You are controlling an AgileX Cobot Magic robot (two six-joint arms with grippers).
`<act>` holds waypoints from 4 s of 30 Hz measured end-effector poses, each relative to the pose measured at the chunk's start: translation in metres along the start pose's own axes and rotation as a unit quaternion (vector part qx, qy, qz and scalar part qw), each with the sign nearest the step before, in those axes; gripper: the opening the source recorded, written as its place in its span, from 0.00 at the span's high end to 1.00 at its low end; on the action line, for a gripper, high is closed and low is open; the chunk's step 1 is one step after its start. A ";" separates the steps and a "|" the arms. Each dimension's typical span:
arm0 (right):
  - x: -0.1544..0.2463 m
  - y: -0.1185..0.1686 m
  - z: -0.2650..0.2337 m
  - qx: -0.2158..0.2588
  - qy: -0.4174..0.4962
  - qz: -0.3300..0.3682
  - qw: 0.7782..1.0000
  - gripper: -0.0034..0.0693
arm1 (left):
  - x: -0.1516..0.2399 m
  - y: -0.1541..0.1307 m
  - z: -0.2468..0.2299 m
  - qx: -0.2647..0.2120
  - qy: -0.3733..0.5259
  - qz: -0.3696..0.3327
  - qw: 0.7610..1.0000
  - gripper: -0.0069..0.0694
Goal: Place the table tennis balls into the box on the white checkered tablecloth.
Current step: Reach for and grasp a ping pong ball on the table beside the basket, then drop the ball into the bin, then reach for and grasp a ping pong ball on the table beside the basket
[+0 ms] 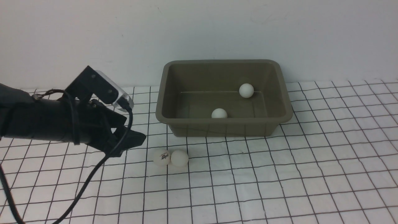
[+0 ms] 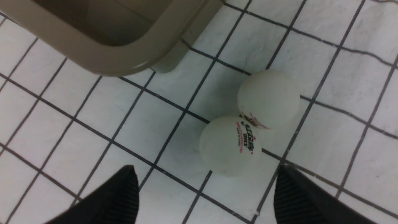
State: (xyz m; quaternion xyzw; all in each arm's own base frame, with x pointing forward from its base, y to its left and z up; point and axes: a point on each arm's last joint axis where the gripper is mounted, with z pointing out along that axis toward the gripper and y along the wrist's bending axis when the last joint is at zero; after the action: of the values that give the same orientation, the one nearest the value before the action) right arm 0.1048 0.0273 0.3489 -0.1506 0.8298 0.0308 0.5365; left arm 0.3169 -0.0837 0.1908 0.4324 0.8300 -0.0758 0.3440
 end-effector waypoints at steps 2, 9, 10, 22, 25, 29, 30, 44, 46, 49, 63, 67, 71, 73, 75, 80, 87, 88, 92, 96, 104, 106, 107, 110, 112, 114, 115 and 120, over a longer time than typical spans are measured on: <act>0.000 0.000 0.000 0.000 0.001 0.003 1.000 0.22 | 0.002 0.000 0.004 0.000 0.005 0.006 1.000 0.23; 0.001 0.000 0.000 0.000 0.002 0.004 1.000 0.22 | 0.010 0.001 0.027 0.001 0.019 -0.004 1.000 0.23; 0.001 0.000 0.000 0.000 0.002 0.003 1.000 0.22 | 0.011 0.002 0.029 0.001 0.020 -0.008 1.000 0.23; 0.001 0.000 0.000 0.001 0.003 0.003 1.000 0.22 | 0.010 0.008 0.053 0.024 0.020 -0.027 0.999 0.23; 0.001 0.000 0.000 0.001 0.003 0.003 1.000 0.22 | 0.012 0.007 0.059 0.038 0.023 -0.015 0.999 0.23; 0.001 0.000 0.000 0.001 0.003 0.003 1.000 0.22 | 0.012 0.004 0.061 0.056 0.019 0.000 0.998 0.23; 0.001 0.000 0.000 0.001 0.003 0.003 1.000 0.22 | 0.012 0.005 0.061 0.056 0.017 0.001 0.998 0.23; 0.001 0.000 0.000 0.002 0.003 0.002 1.000 0.22 | 0.008 0.006 0.061 0.051 0.001 0.016 0.999 0.30; 0.001 0.000 0.000 0.003 0.003 0.002 1.000 0.22 | 0.008 0.006 0.061 0.051 0.001 0.018 0.999 0.36; 0.001 0.000 0.000 0.003 0.003 0.002 1.000 0.22 | 0.008 0.006 0.061 0.051 0.001 0.019 0.999 0.50; 0.001 0.000 0.000 0.003 0.003 0.002 1.000 0.22 | -0.017 0.014 0.023 -0.001 -0.031 -0.016 0.999 0.50; 0.001 0.000 0.000 0.003 0.002 0.002 1.000 0.22 | -0.024 0.012 0.013 0.003 -0.046 -0.025 0.999 0.50; 0.001 0.000 0.000 0.003 0.002 0.002 1.000 0.22 | -0.032 0.010 0.007 0.024 -0.064 -0.025 0.997 0.50; 0.001 0.000 0.000 0.003 0.002 0.002 1.000 0.22 | -0.036 0.010 0.005 0.028 -0.073 -0.029 0.997 0.50; 0.001 0.000 0.000 0.003 0.002 0.002 1.000 0.22 | -0.040 0.012 0.004 0.028 -0.080 -0.032 0.996 0.50; 0.001 0.000 0.000 0.003 0.002 0.002 1.000 0.22 | -0.053 0.018 -0.001 0.016 -0.110 -0.031 0.993 0.50; 0.001 0.000 0.000 0.003 0.002 0.002 1.000 0.22 | -0.077 0.045 0.007 -0.049 -0.170 0.011 0.984 0.50; 0.001 0.000 0.000 0.003 0.002 0.002 1.000 0.22 | -0.077 0.049 0.016 -0.051 -0.174 0.013 0.983 0.50; 0.001 0.000 0.000 0.002 0.002 0.002 1.000 0.22 | -0.067 0.050 0.043 -0.034 -0.162 0.027 0.986 0.50; 0.001 0.000 0.000 0.002 0.002 0.002 1.000 0.22 | -0.065 0.048 0.048 -0.014 -0.164 0.005 0.986 0.47; 0.001 0.000 0.000 0.002 0.002 0.002 1.000 0.22 | -0.086 0.041 -0.008 -0.009 -0.154 -0.018 0.988 0.33; 0.001 0.000 0.000 0.002 0.002 0.001 1.000 0.22 | -0.088 0.036 -0.024 -0.004 -0.138 -0.017 0.990 0.34; 0.001 0.000 0.000 0.002 0.002 0.001 1.000 0.22 | -0.090 0.033 -0.034 0.003 -0.128 -0.024 0.991 0.35; 0.001 0.000 0.000 0.002 0.002 0.001 1.000 0.22 | -0.086 0.026 -0.049 0.018 -0.085 -0.027 0.996 0.38; 0.001 0.000 0.000 0.002 0.002 0.001 1.000 0.22 | -0.081 0.021 -0.057 0.038 -0.046 -0.053 0.997 0.40; 0.001 0.000 0.000 0.002 0.002 0.001 1.000 0.22 | -0.073 0.014 -0.060 0.069 0.009 -0.095 0.993 0.43; 0.001 0.000 0.000 0.002 0.002 0.001 1.000 0.22 | -0.069 0.010 -0.060 0.083 0.029 -0.111 0.990 0.44; 0.001 -0.001 0.000 0.003 0.002 0.000 1.000 0.22 | -0.045 -0.004 -0.049 0.116 0.079 -0.155 0.978 0.45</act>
State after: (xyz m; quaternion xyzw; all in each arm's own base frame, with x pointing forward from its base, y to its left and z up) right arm 0.1049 0.0267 0.3483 -0.1492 0.8309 0.0276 0.5353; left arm 0.3064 -0.0958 0.2557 0.3404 0.8970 -0.1897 0.2086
